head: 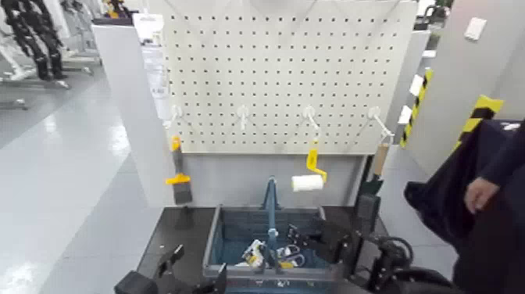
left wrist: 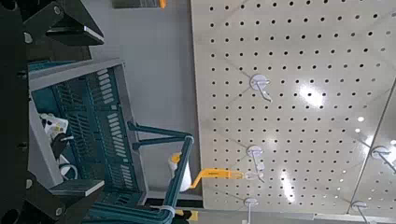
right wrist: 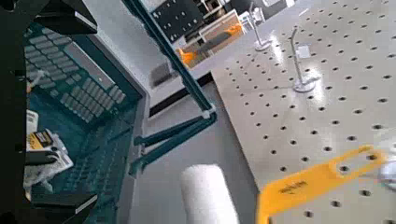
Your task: Put the black wrench into the crate.
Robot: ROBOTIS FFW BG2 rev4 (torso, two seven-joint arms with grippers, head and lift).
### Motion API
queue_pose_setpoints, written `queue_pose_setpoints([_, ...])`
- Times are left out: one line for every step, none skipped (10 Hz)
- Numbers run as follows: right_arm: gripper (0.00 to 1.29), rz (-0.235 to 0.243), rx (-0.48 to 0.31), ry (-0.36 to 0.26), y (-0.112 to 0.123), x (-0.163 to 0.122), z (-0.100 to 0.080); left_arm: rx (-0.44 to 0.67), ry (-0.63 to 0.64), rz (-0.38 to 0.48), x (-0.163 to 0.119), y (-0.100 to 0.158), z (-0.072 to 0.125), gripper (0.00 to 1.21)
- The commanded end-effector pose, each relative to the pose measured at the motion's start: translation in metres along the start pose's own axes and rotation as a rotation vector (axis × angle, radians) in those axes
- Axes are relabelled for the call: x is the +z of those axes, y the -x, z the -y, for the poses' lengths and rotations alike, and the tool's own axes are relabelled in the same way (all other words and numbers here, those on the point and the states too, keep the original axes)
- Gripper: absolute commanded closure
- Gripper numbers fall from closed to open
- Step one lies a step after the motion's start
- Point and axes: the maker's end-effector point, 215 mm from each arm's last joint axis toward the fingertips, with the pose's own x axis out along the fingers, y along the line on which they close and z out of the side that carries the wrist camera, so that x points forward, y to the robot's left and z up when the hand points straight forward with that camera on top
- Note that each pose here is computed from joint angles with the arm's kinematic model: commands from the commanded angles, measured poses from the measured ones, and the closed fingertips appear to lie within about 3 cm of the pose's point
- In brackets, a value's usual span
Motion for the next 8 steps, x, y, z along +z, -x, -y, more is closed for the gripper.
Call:
queue_pose_setpoints([0.07,0.154,0.007,0.109,0.008,0.035,-0.020,0.002,0.002,-0.002,-0.001,0.001,0.000,0.21])
queue_pose_setpoints([0.07,0.188,0.034,0.161,0.010,0.046,-0.033,0.002,0.002,-0.002,-0.001,0.001,0.000,0.21])
queue_pose_setpoints([0.08,0.200,-0.020,0.218,0.020,0.054,-0.033,0.000,0.000,-0.002,-0.001,0.001,0.000,0.21])
queue_pose_setpoints([0.08,0.229,-0.094,0.253,0.037,0.059,-0.033,0.000,0.000,-0.001,-0.001,0.001,0.000,0.21])
queue_pose_setpoints([0.08,0.252,-0.195,0.248,0.061,0.048,-0.028,0.004,0.001,-0.001,-0.001,0.003,-0.002,0.21])
queue_pose_setpoints([0.08,0.280,-0.264,0.237,0.082,0.036,-0.028,0.008,0.003,-0.002,-0.002,0.004,-0.002,0.21])
queue_pose_setpoints([0.08,0.297,-0.329,0.243,0.102,0.027,-0.030,0.010,0.002,-0.002,-0.002,0.005,-0.004,0.21])
queue_pose_setpoints([0.08,0.297,-0.387,0.235,0.115,0.017,-0.031,0.014,0.002,-0.003,-0.002,0.007,-0.005,0.21])
